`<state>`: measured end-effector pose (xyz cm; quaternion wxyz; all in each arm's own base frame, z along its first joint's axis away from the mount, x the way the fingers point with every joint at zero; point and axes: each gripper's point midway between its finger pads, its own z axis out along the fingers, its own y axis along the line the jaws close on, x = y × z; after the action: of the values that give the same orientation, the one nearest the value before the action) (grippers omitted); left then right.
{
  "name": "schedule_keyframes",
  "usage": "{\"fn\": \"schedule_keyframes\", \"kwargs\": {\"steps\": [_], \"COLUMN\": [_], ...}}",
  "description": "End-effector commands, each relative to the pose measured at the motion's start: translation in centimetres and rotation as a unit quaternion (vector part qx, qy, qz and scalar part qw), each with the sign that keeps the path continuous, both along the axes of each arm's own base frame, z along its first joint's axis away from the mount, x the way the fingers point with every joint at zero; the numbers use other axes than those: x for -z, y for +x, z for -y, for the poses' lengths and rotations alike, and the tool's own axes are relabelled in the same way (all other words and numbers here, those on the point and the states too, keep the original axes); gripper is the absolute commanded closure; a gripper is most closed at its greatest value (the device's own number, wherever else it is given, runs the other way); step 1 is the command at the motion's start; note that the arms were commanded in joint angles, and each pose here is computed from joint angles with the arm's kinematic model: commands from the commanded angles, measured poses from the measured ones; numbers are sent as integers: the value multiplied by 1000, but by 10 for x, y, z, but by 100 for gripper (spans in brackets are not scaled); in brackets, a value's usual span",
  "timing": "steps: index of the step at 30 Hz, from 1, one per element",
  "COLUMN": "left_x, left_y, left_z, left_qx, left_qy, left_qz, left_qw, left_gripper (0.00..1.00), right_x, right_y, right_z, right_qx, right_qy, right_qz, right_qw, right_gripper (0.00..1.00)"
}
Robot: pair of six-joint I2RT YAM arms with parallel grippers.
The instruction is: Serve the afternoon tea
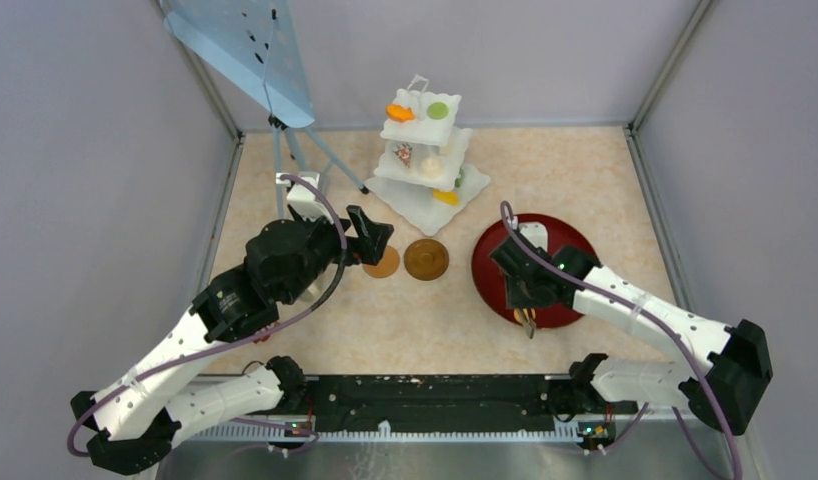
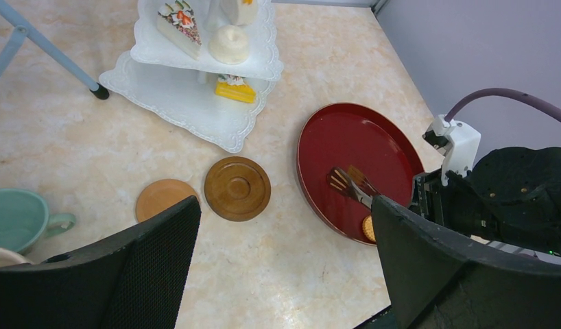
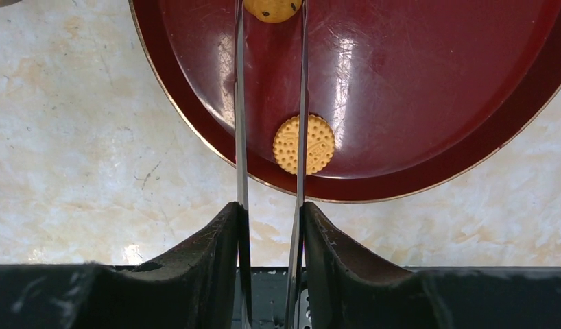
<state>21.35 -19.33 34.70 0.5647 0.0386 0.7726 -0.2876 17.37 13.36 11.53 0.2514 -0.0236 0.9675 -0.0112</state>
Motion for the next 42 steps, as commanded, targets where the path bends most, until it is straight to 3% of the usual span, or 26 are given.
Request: {"fn": "schedule_keyframes", "kwargs": {"steps": [1, 12, 18, 26, 33, 42], "left_x": [-13, -13, -17, -22, -25, -26], "left_y": [0, 4, 8, 8, 6, 5], "left_z": [1, 0, -9, -16, -26, -33], "left_qx": [1, -7, -29, -43, -58, -67], "left_qy": [-24, -18, -12, -12, -13, -11], "left_qz": [14, 18, 27, 29, 33, 37], "left_qw": [1000, 1000, 999, 999, 998, 997], "left_gripper": [1, 1, 1, 1, 1, 1], "right_x": [-26, -122, -206, -276, -277, -260], "right_y": [11, 38, 79, 126, 156, 176], "right_z": [3, -3, -43, -113, -152, -166], "right_qx": [15, -22, -83, -150, -176, -170], "right_qy": [23, 76, 99, 145, 137, 110], "right_qz": [53, 185, 274, 340, 333, 314], "right_qw": [998, 980, 953, 917, 916, 928], "right_gripper": [72, 75, 75, 73, 71, 67]}}
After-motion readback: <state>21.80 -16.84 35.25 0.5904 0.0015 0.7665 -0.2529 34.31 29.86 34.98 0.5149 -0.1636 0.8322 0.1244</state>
